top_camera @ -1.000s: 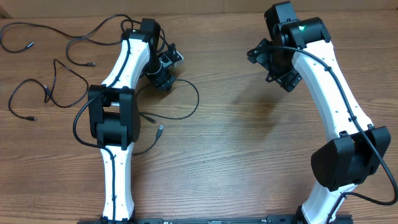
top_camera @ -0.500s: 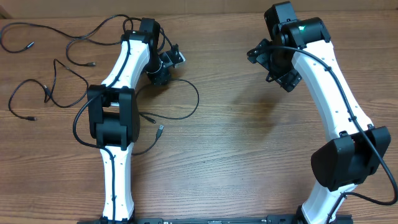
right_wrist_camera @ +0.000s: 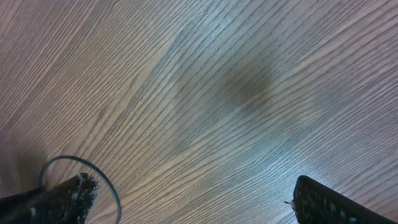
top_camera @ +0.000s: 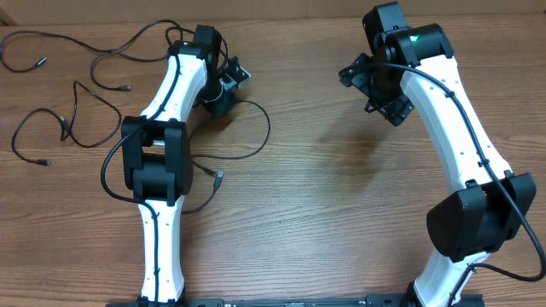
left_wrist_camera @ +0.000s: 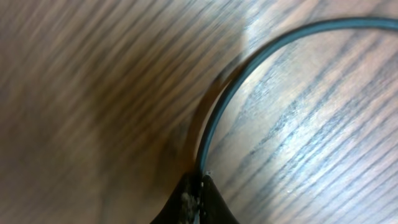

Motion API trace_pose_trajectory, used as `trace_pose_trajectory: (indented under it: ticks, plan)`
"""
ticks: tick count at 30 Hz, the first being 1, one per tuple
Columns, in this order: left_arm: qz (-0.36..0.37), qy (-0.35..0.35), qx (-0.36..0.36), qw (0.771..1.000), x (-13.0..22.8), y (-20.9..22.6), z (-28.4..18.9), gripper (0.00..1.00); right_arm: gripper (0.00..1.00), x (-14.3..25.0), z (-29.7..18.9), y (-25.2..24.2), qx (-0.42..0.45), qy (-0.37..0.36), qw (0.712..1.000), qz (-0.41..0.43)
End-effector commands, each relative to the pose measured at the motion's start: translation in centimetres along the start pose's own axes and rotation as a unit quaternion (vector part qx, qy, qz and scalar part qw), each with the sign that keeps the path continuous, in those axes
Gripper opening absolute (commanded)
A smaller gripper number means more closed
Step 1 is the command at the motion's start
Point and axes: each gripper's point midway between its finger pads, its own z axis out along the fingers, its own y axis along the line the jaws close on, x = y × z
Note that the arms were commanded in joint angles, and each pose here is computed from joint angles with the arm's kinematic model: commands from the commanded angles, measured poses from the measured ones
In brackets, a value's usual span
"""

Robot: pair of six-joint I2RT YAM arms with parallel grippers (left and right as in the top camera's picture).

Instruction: Untangle cables

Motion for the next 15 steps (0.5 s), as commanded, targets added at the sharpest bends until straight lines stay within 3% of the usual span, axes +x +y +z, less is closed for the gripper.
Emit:
trace_pose_trajectory:
  ticks: [1,9,15]
  plan:
    - [-0.161,-0.008,-0.004,0.987,-1.0,0.1,-1.3,0.04,1.00,-0.2,0.0,-0.3,0.005,-0.006,1.000,-0.001]
    - [-0.182,-0.083,0.052,0.978,-3.8,-1.5,-10.7,0.04,1.00,-0.2,0.0,-0.3,0.005,-0.006,1.000,-0.001]
    - [-0.203,-0.199,0.130,0.950,-5.6,-2.5,-19.1,0.04,1.00,-0.2,0.0,-0.3,0.005,-0.006,1.000,-0.001]
